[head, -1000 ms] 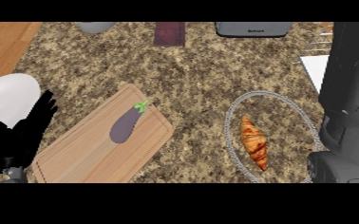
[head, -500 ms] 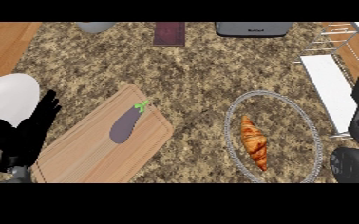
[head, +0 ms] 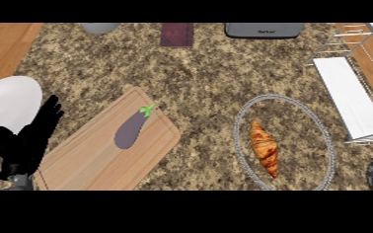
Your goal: Pick the bell pepper from the placemat and place it in the tiered shelf
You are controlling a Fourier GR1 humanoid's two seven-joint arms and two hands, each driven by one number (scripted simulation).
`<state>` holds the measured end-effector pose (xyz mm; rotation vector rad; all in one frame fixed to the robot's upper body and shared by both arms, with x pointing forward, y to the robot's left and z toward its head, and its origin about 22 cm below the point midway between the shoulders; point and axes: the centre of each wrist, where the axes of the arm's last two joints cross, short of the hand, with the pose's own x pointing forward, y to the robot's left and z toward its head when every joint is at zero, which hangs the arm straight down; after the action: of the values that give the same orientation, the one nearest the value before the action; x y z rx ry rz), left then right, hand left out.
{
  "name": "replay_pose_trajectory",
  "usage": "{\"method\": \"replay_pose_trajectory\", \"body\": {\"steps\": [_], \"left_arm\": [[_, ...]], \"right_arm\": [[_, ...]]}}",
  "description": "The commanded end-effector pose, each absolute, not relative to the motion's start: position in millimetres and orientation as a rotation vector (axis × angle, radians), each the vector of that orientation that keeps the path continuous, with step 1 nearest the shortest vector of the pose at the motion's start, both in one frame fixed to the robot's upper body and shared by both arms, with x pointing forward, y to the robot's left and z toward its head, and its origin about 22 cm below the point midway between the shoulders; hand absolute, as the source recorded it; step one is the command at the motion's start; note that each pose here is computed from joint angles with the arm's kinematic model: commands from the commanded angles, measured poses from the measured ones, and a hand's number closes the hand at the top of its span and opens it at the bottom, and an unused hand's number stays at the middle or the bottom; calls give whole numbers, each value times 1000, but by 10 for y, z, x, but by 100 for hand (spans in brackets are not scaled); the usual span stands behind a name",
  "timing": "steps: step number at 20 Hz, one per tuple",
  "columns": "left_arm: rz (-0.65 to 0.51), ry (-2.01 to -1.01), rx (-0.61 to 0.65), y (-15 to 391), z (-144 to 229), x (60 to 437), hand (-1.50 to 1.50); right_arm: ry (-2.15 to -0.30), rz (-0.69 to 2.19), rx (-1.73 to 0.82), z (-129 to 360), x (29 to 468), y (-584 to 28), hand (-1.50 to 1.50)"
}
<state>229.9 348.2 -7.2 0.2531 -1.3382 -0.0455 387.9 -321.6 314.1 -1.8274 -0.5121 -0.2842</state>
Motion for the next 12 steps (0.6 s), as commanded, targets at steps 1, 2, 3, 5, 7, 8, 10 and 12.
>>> {"method": "replay_pose_trajectory", "body": {"steps": [1, 2, 3, 5, 7, 8, 10, 12], "left_arm": [[-40, -1329, 254, 3450, 35, 2269, 0], [-43, -1339, 238, 3480, -92, 2361, 0], [-31, -1330, 256, 3584, 20, 2299, 0], [-53, -1332, 229, 3431, 46, 2330, 0], [-38, -1334, 257, 3612, 50, 2414, 0], [-44, -1347, 260, 3399, -25, 2263, 0], [-61, -1326, 250, 3549, 88, 2166, 0], [-52, -1333, 254, 3369, 21, 2358, 0]], "right_arm": [[-471, -375, -1775, 3064, 3789, -3496, 150], [-464, -371, -1774, 3017, 3831, -3468, 150], [-439, -354, -1762, 2972, 3778, -3583, 150], [-451, -551, -1770, 2847, 3707, -3627, 150], [-412, -544, -1791, 2907, 3711, -3566, -150], [-396, -511, -1779, 2793, 3661, -3825, -150], [-346, -383, -1758, 2621, 3646, -3830, -150], [-346, -376, -1774, 2623, 3724, -3870, -150]]}}
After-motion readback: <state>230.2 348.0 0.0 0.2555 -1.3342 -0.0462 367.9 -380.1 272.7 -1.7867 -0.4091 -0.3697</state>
